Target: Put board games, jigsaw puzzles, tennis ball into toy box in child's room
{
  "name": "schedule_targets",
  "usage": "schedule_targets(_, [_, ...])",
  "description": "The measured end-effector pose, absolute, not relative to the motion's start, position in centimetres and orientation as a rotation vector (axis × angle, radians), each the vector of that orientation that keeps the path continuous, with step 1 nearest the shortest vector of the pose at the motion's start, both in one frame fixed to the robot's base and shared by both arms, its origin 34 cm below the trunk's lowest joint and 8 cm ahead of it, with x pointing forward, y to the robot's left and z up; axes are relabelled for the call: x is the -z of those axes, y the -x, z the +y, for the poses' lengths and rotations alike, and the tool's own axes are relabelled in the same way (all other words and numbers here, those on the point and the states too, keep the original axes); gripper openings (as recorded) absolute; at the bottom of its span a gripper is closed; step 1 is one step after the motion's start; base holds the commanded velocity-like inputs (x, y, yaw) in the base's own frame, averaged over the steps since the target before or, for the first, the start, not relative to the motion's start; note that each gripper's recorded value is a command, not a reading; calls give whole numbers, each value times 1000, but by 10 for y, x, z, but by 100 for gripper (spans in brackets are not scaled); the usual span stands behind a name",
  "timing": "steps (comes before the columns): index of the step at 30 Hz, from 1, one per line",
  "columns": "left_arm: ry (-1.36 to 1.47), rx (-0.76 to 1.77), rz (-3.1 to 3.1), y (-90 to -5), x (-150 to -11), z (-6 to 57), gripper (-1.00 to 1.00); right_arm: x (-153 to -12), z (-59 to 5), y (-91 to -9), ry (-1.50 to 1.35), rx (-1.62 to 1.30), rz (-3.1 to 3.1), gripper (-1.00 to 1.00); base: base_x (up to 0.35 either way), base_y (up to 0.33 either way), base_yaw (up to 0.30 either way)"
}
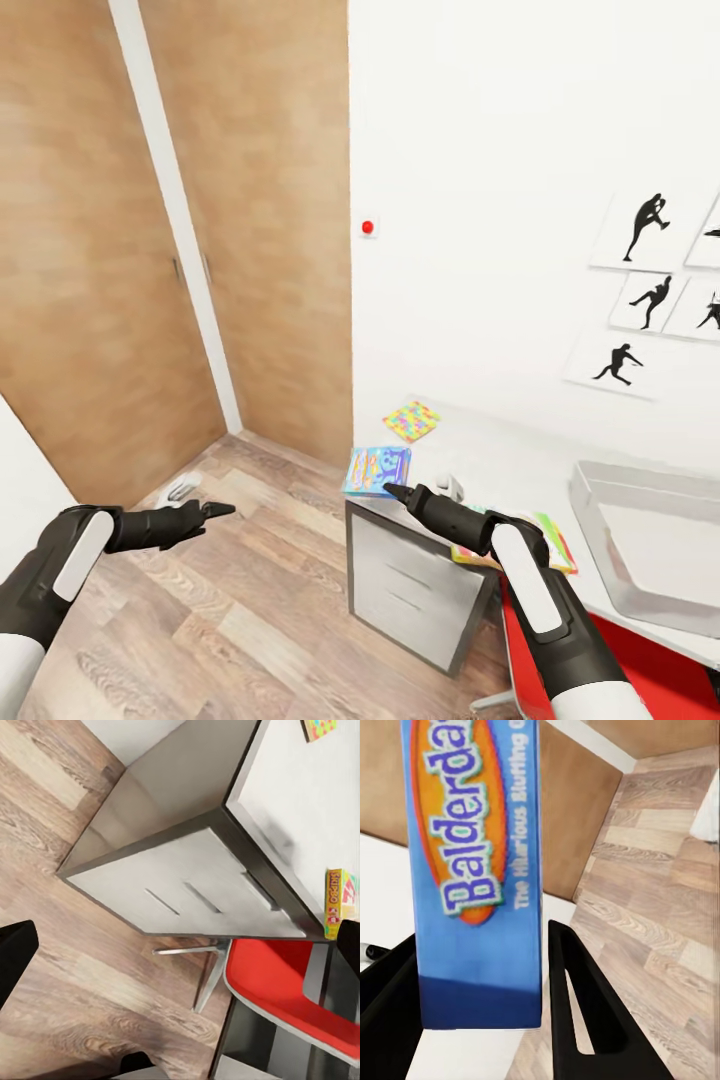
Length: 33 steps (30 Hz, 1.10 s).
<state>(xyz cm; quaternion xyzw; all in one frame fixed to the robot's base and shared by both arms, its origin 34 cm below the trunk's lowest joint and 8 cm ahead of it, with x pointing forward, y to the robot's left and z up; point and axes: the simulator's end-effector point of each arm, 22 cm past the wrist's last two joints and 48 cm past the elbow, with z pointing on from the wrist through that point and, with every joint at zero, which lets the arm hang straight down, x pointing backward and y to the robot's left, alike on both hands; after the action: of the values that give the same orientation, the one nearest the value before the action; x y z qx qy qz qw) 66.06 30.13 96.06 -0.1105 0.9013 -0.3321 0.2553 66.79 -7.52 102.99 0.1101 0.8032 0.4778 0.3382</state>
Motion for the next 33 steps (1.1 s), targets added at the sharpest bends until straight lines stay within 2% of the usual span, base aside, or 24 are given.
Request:
schedule_targets(9, [315, 906, 2434, -662, -964, 306, 100, -1037, -77, -669, -279, -1249, 2076, -100, 0, 0, -238])
schedule_targets(16, [315, 907, 2432, -662, -964, 306, 100, -1095, -84, -640, -137, -1298, 1942, -100, 0, 0, -221])
schedule_targets(28, [307, 919, 2412, -662, -974, 317, 100, -1122, -149, -628, -242, -1384, 1829, -100, 0, 0, -269])
schedule_targets(33, [239, 1077, 2327, -659, -1002, 308, 100, -1125, -181, -632, -312, -1374, 1783, -100, 0, 0, -78])
